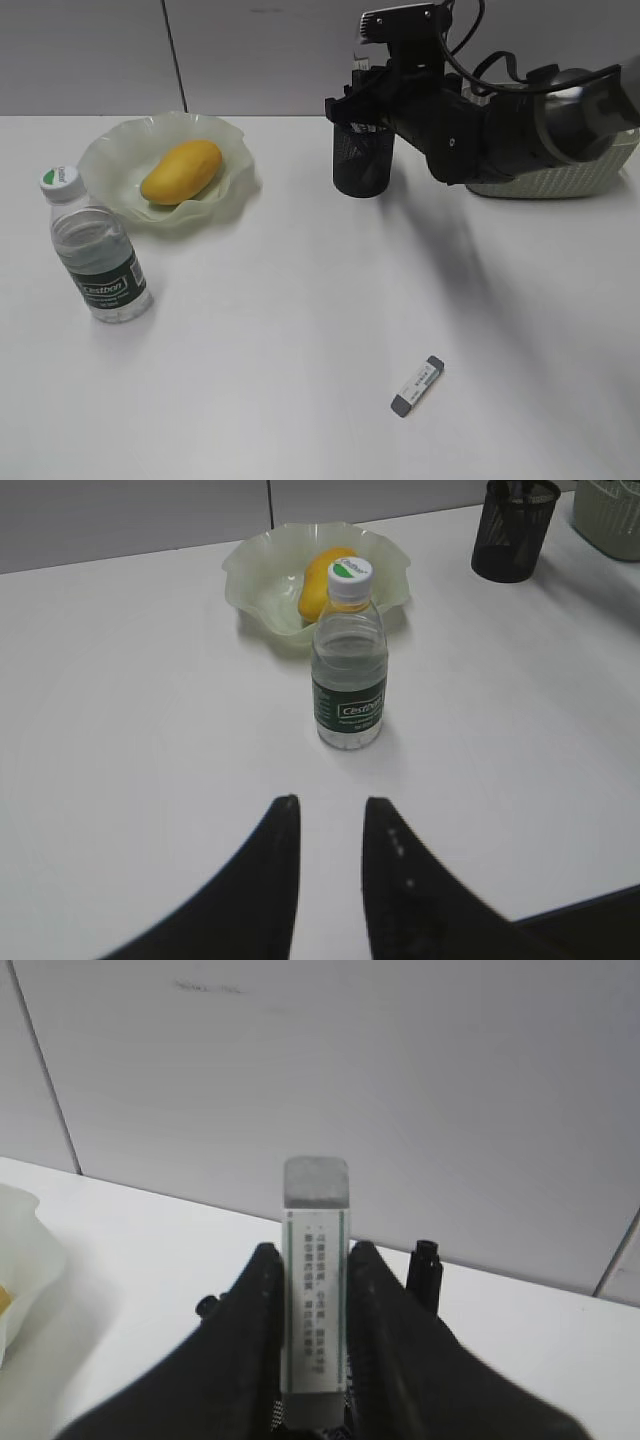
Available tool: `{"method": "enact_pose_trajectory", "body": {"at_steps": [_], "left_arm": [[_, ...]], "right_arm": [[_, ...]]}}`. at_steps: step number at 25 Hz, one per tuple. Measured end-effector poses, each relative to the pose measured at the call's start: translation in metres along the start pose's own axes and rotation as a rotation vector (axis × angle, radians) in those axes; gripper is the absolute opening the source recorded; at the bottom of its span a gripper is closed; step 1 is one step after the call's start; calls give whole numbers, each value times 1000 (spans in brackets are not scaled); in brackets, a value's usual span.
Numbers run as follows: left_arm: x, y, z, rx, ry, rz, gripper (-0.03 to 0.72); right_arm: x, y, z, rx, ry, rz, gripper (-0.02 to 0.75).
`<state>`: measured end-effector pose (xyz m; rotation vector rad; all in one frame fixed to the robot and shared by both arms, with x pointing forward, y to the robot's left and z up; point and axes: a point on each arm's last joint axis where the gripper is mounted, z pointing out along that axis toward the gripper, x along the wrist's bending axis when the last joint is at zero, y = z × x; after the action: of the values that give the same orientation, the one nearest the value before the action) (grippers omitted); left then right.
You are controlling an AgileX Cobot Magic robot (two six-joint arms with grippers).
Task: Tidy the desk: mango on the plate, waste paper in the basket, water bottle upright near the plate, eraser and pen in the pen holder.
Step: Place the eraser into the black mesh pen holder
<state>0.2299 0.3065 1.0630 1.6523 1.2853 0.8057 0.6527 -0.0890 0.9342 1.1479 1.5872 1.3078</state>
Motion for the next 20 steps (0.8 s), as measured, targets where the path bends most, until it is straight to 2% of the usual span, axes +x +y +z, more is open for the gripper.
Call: {"method": "enact_pose_trajectory", "body": {"at_steps": [6,11,14,17,20], "left_arm": [[0,0,0,0,0,0,158],[0,0,0,0,0,0,158],[0,0,0,0,0,0,158],[0,0,0,0,0,0,158],[0,0,0,0,0,0,158]], "right_arm": [[0,-15,4,38,-5,3,175],[0,-16,4,39,-7,6,330],[0,-15,3,61,-5,15,362],[2,3,-8,185,36,43,360],[10,33,-38,393,174,-21,318]]}}
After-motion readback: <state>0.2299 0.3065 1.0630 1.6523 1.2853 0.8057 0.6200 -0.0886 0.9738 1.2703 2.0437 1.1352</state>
